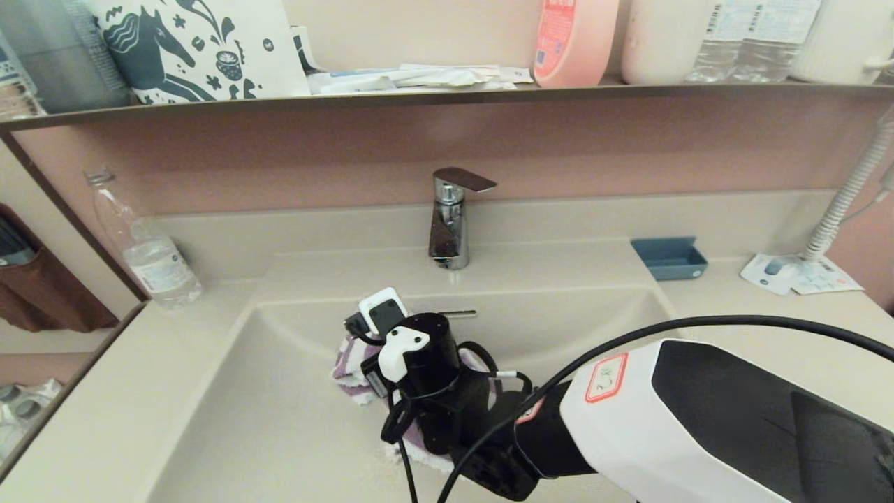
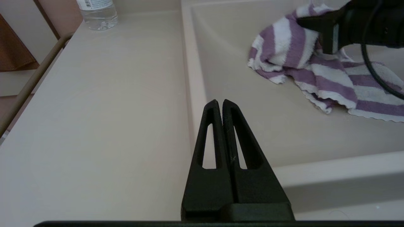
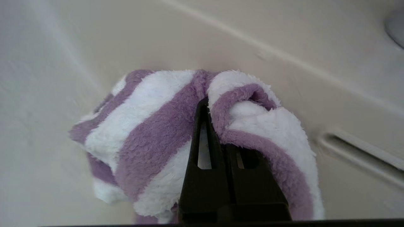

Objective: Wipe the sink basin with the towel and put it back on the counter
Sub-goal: Wipe the sink

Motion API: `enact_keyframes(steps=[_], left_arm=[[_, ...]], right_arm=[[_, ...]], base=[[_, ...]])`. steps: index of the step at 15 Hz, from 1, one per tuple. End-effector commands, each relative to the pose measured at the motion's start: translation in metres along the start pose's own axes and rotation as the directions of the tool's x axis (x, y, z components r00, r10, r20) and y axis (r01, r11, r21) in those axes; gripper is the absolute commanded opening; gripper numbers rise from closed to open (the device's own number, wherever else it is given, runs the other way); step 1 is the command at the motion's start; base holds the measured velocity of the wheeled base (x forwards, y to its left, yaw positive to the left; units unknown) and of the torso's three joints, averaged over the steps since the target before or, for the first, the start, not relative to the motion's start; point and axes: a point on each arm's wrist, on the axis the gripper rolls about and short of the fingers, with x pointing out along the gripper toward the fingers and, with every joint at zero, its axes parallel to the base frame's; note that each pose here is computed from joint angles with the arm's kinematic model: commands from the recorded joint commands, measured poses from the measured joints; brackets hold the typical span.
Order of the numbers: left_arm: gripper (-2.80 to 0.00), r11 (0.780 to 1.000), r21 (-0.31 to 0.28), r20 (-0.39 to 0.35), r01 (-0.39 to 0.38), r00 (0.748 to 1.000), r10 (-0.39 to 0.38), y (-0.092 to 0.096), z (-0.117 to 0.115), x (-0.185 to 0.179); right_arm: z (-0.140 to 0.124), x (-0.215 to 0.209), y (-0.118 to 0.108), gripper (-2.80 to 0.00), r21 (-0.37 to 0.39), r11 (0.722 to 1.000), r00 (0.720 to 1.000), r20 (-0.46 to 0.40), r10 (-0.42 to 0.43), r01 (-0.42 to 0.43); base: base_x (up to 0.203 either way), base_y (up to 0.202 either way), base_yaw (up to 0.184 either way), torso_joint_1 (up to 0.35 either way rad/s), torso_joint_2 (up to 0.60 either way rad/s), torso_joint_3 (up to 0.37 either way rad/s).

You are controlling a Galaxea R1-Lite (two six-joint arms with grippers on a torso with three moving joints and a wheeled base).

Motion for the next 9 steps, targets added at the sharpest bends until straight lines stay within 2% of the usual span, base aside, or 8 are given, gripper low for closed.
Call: enact_keyframes(steps=[1, 6, 9], left_arm=[[-2.8, 1.0, 0.0, -0.001, 0.0, 1.0, 0.0, 0.0, 0.0, 0.0], [-2.8, 1.0, 0.0, -0.001, 0.0, 1.0, 0.0, 0.0, 0.0, 0.0], [-2.8, 1.0, 0.0, -0.001, 0.0, 1.0, 0.0, 0.0, 0.0, 0.0]], right_arm=[[0.011, -0.005, -0.02, -2.8, 0.01, 0.999, 0.999, 0.006, -0.04, 0.04], [0.021, -0.01, -0.046, -2.8, 0.024, 0.996, 0.996, 0.009, -0.09, 0.09], [0.017, -0.018, -0.056, -2.8, 0.01, 0.995, 0.995, -0.02, -0.099, 0.099]], base=[[0.0, 0.0, 0.0, 0.0, 0.0, 0.0], [0.0, 0.0, 0.0, 0.0, 0.0, 0.0], [0.0, 0.0, 0.0, 0.0, 0.0, 0.0]])
